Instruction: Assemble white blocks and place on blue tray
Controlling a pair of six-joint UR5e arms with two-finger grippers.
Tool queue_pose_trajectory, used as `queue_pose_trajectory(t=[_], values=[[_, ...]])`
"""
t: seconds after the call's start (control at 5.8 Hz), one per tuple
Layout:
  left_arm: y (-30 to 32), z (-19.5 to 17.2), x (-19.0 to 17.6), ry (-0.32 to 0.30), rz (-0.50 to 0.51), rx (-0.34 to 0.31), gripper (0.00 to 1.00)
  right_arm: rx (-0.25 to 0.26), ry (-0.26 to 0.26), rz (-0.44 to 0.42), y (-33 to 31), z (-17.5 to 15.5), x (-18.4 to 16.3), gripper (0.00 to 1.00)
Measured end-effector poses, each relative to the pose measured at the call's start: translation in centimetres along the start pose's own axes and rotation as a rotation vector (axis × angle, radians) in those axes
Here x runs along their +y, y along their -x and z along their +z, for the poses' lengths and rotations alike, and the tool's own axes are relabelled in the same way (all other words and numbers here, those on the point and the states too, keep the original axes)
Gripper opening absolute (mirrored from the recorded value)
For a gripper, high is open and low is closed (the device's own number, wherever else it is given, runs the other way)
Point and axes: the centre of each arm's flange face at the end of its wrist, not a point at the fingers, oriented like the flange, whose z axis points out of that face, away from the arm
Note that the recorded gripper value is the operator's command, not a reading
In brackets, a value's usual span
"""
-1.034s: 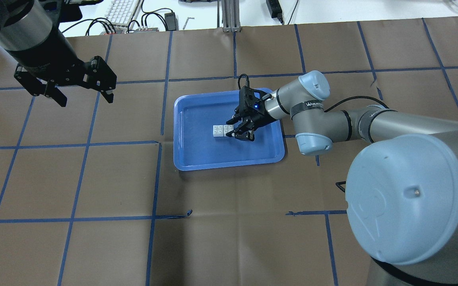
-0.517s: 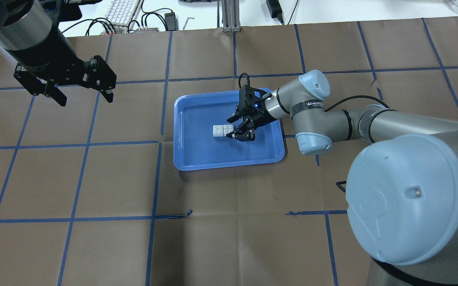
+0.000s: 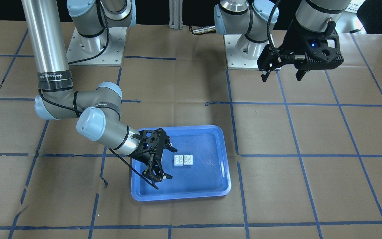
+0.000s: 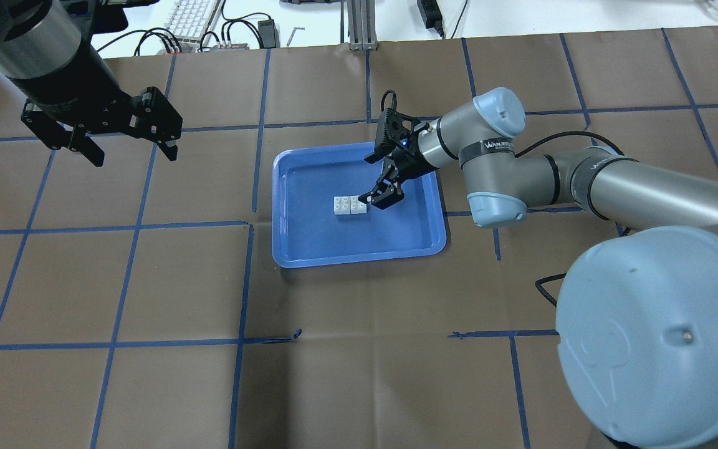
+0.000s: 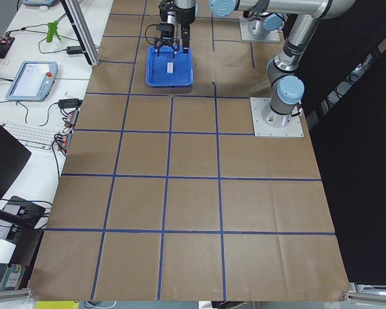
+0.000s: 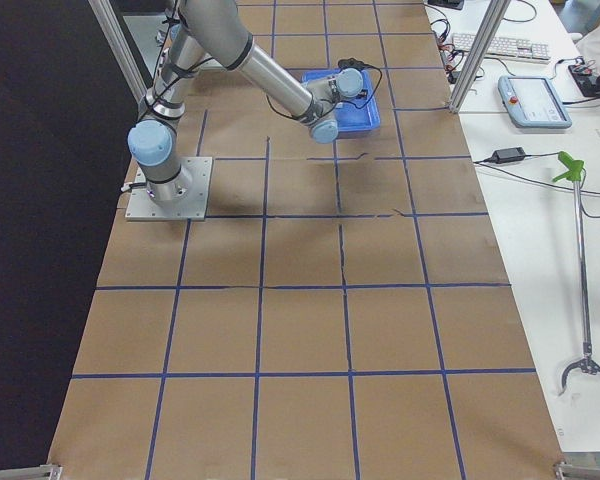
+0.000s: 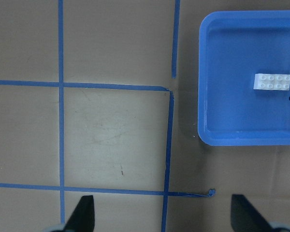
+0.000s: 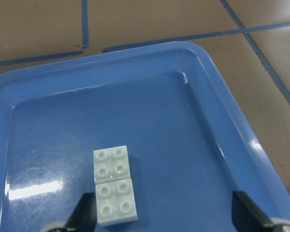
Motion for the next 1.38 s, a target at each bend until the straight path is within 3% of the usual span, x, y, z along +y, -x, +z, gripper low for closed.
queue_pose_trajectory(t=[0.17, 0.52, 0.69, 0.86, 1.03, 1.21, 1.38], values=[[0.0, 0.0, 0.0, 0.000, 0.000, 0.000, 0.99, 0.017, 0.082, 0.046, -0.7, -3.1, -1.4, 1.00], [0.1, 0.0, 0.0, -0.001, -0.001, 0.000, 0.99, 0.038, 0.327, 0.235, -1.4, -11.5, -4.3, 1.00], [0.1, 0.0, 0.0, -0.001, -0.001, 0.000, 0.99, 0.088, 0.429, 0.314, -1.3, -15.6, -5.4, 1.00], [0.1, 0.0, 0.0, 0.000, -0.001, 0.000, 0.99, 0.160, 0.501, 0.419, -1.0, -19.4, -6.0, 1.00], [0.1, 0.0, 0.0, 0.001, -0.001, 0.001, 0.99, 0.223, 0.559, 0.584, 0.1, -22.8, -6.2, 1.00], [0.1, 0.0, 0.0, 0.002, -0.001, 0.001, 0.99, 0.293, 0.597, 0.798, 1.6, -26.0, -6.1, 1.00], [0.1, 0.0, 0.0, 0.002, -0.001, 0.002, 0.99, 0.372, 0.600, 1.004, 3.0, -28.7, -6.5, 1.00]])
